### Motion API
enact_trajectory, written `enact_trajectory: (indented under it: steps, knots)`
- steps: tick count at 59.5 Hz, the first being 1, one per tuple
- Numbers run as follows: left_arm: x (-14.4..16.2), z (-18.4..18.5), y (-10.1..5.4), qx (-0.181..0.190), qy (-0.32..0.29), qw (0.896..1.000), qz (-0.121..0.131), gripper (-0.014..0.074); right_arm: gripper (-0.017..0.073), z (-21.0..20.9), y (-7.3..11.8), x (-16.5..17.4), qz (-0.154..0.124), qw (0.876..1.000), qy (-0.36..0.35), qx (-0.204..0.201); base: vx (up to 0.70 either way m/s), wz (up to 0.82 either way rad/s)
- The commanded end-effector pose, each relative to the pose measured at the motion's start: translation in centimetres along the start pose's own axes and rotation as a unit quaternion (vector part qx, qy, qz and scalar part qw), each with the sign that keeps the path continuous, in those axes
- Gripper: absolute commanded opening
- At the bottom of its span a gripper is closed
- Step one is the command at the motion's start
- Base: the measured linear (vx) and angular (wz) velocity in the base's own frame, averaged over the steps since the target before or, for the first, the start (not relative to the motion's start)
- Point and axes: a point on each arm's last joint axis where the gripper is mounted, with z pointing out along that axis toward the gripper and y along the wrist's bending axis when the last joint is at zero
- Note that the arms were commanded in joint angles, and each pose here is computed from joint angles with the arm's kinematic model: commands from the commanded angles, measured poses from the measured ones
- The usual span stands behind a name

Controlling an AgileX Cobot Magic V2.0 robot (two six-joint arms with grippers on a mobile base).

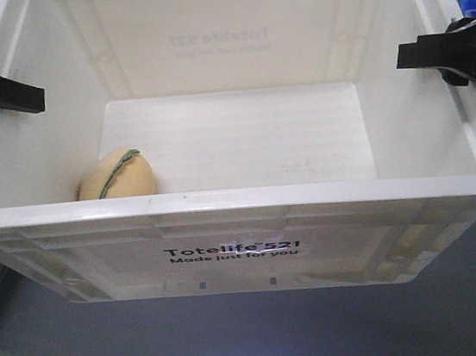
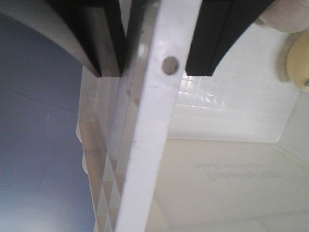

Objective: Place moving items into box and shelve
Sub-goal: 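Hold the tote rims with both grippers as the base nears the blue-bin shelf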

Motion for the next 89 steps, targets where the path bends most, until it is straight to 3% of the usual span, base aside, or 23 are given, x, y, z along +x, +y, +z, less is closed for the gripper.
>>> enact_trajectory:
  steps: [1,89]
  knots:
    - [-1.15,-2.16,-3.01,0.078,-0.078,0.994,0.002,-0.0003,-0.0006,-1.85,1.22,-2.46,0.022,0.993,-0.107,-0.041,0.21,0.55]
    - [-1.15,-2.16,-3.01,0.078,-0.078,0.994,0.002,-0.0003,-0.0006,-1.85,1.22,-2.46,0.022,0.993,-0.107,-0.041,0.14,0.46]
